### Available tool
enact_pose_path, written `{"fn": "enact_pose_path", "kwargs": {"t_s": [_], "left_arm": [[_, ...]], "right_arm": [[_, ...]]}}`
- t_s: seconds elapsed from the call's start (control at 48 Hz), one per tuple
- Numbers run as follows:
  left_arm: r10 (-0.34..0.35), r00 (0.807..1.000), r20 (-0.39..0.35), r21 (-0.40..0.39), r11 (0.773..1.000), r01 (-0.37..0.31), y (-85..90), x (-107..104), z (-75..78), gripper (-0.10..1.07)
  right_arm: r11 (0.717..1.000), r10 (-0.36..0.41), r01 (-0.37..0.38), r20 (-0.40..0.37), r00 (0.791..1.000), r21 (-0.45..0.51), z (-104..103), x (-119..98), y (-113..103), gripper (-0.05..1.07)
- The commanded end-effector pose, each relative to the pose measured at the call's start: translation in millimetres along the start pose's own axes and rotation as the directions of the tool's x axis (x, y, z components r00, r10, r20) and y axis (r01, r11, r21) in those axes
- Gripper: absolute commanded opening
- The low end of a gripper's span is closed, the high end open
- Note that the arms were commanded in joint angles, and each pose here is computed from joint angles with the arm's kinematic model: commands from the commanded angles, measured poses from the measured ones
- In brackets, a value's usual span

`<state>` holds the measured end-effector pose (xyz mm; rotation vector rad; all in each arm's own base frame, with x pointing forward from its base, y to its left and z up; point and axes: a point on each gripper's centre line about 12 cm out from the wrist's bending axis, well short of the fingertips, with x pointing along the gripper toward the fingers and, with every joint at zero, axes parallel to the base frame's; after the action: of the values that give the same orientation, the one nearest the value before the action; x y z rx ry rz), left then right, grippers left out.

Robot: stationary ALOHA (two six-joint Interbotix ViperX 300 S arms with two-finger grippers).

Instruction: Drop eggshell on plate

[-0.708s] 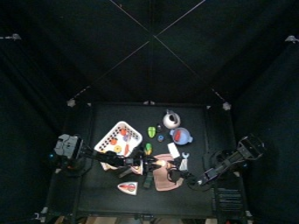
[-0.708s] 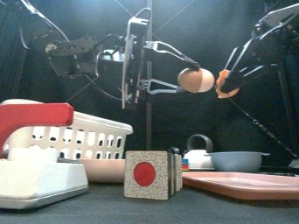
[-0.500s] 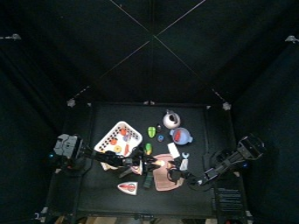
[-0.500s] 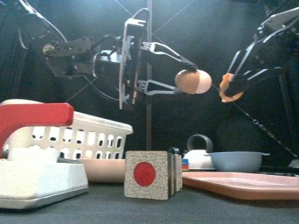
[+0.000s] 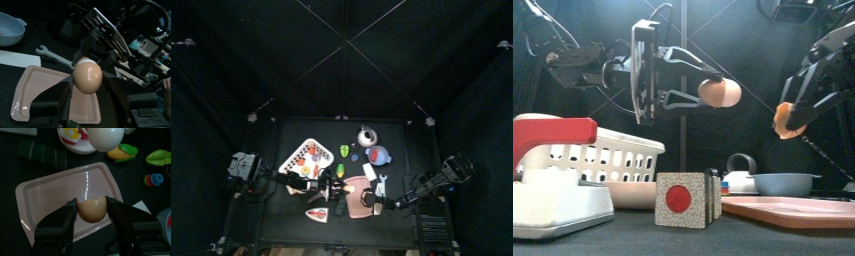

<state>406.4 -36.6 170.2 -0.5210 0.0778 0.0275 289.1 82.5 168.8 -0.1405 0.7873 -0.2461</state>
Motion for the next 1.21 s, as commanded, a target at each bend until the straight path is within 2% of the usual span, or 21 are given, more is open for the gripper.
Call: {"fn": "enact_pose_path", "kwargs": {"t_s": [0.0,0.188,0.375,0.542,0.729,0.938,1.188], "left_arm": [[-0.022,0.999,0.035,0.0,1.0,0.022,-6.7,2,11.6,0.66],[-0.02,0.999,0.034,0.0,1.0,0.02,-6.3,2,11.0,0.65],[-0.018,0.999,0.034,-0.001,1.0,0.018,-5.9,2,10.6,0.65],[-0.017,0.999,0.032,-0.001,1.0,0.017,-5.6,2,10.2,0.65],[-0.017,0.999,0.032,-0.001,1.0,0.017,-5.6,2,10.2,0.65],[-0.014,0.999,0.032,-0.002,1.0,0.014,-4.6,1,10.1,0.66],[-0.017,0.999,0.031,-0.001,1.0,0.017,-5.3,1,9.8,0.66]], "right_arm": [[0.999,0.016,-0.016,0.001,1.0,0.036,3,4,-7,0.7],[0.997,0.046,-0.044,-0.036,0.998,0.066,-4,22,-17,0.75],[0.992,0.021,-0.01,-0.083,0.996,0.125,-9,42,-36,0.8],[0.987,0.017,0.001,-0.116,0.993,0.158,-15,52,-42,0.87],[0.985,0.002,0.024,-0.154,0.988,0.172,-23,56,-45,0.94],[0.982,-0.036,0.065,-0.166,0.986,0.177,-25,55,-50,0.95],[0.981,-0.046,0.075,-0.16,0.986,0.181,-23,51,-51,0.94]]}}
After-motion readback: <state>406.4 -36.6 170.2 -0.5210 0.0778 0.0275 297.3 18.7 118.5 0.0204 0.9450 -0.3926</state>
